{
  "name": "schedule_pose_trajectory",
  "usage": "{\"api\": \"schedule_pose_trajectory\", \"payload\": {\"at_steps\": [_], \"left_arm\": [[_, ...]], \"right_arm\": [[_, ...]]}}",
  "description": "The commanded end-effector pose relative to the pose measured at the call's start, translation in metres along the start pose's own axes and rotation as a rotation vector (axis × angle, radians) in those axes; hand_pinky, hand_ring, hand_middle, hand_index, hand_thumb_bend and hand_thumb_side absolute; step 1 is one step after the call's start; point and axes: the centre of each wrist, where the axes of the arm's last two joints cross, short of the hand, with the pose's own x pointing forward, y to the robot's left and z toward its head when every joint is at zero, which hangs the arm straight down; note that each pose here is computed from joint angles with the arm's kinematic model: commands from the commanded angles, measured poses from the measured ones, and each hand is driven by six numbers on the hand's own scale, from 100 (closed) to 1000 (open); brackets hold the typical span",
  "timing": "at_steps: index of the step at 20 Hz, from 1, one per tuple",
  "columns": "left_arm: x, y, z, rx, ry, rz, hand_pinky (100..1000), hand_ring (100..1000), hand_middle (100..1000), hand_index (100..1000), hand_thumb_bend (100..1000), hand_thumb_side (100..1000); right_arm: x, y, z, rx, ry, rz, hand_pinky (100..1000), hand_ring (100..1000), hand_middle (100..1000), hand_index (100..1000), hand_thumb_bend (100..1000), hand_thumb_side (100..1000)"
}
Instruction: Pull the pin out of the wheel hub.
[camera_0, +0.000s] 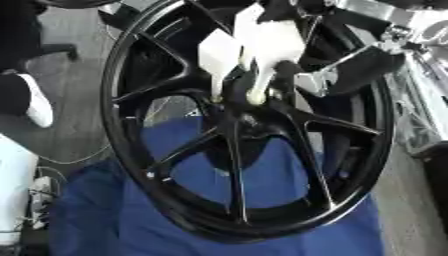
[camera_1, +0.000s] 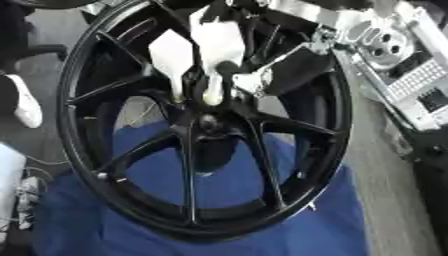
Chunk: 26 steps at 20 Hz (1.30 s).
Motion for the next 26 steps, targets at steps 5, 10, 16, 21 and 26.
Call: {"api": "schedule_pose_trajectory", "payload": {"at_steps": [5, 10, 16, 21, 26], "left_arm": [[0.007, 0.005, -0.002, 0.015, -0.028, -0.017, 735, 914, 799, 752, 668, 443], [0.007, 0.006, -0.002, 0.022, -0.031, -0.017, 735, 914, 799, 752, 667, 444], [0.005, 0.017, 0.003, 0.088, -0.038, -0.041, 736, 915, 800, 753, 666, 445], [0.005, 0.019, 0.004, 0.106, -0.043, -0.046, 737, 915, 799, 753, 665, 446], [0.005, 0.017, 0.003, 0.095, -0.041, -0.040, 738, 915, 798, 754, 664, 447]], "right_arm": [[-0.012, -0.035, 0.040, -0.220, 0.121, -0.009, 654, 451, 283, 445, 100, 100], [-0.022, -0.042, 0.057, -0.337, 0.174, -0.024, 650, 443, 280, 445, 100, 100], [-0.063, -0.037, 0.101, -0.499, 0.494, -0.028, 654, 448, 281, 448, 100, 100], [-0.104, -0.023, 0.148, -0.607, 0.810, -0.038, 675, 484, 331, 493, 100, 100], [-0.129, -0.002, 0.199, -0.700, 1.100, -0.028, 821, 772, 765, 930, 100, 100]]}}
